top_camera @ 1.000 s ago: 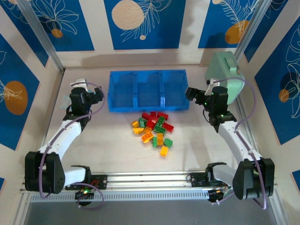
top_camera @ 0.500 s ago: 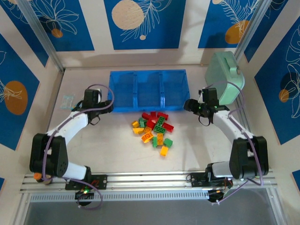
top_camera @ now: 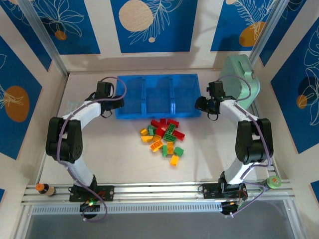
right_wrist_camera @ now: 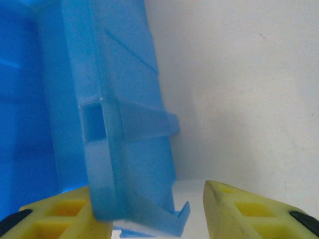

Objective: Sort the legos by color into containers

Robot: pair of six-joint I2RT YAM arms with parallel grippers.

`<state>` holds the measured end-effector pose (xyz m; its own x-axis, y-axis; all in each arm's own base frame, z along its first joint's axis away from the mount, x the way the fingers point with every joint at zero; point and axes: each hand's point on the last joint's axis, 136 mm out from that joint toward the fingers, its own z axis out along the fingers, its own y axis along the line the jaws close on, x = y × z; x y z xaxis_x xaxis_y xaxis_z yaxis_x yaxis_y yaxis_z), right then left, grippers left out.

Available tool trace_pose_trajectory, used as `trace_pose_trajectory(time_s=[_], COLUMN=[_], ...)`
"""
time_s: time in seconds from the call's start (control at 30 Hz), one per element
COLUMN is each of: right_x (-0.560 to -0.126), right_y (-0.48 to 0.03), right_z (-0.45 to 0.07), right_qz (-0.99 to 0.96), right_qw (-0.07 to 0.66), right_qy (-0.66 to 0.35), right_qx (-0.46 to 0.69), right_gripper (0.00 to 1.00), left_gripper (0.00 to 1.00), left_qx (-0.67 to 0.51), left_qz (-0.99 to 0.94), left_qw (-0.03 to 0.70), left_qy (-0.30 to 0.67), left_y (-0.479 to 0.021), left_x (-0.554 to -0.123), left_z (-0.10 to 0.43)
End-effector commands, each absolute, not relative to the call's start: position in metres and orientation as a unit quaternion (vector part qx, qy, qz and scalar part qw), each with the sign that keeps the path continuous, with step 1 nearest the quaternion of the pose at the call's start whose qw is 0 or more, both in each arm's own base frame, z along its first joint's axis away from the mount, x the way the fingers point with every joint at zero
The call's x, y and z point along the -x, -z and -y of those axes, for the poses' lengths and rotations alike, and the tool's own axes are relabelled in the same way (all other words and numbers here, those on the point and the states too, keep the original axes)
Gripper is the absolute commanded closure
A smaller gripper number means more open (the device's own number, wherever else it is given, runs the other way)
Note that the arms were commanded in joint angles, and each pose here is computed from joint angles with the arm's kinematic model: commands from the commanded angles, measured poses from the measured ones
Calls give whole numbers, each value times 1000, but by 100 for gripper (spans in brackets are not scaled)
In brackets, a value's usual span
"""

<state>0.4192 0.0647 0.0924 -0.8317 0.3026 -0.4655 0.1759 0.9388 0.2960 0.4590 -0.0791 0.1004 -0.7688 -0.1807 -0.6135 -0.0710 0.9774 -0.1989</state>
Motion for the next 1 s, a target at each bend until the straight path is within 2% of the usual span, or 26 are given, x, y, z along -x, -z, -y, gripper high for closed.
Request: trace_pose_trajectory(time_s=[0.0, 0.27, 0.73, 0.97], right_x=[-420, -417, -398, -381], right_y=[-87, -84, -103, -121], right_z=[-51, -38, -59, -74], right_qz=[-954, -952, -949, -946], right_qw=[247, 238, 254, 270], right_qy=[-86, -79, -101, -107], right_qx=[-147, -178, -159, -144], right_gripper=[54, 58, 58, 58], left_gripper=[39, 44, 70, 78], left_qx=[55, 35, 15, 3], left_qz=[-940, -941, -939, -936], left_qw=[318, 313, 321, 330], left_qy=[107, 125, 123, 122], left_y=[-98, -97, -103, -113], left_x=[-465, -481, -524, -546], left_z=[91, 109, 118, 122])
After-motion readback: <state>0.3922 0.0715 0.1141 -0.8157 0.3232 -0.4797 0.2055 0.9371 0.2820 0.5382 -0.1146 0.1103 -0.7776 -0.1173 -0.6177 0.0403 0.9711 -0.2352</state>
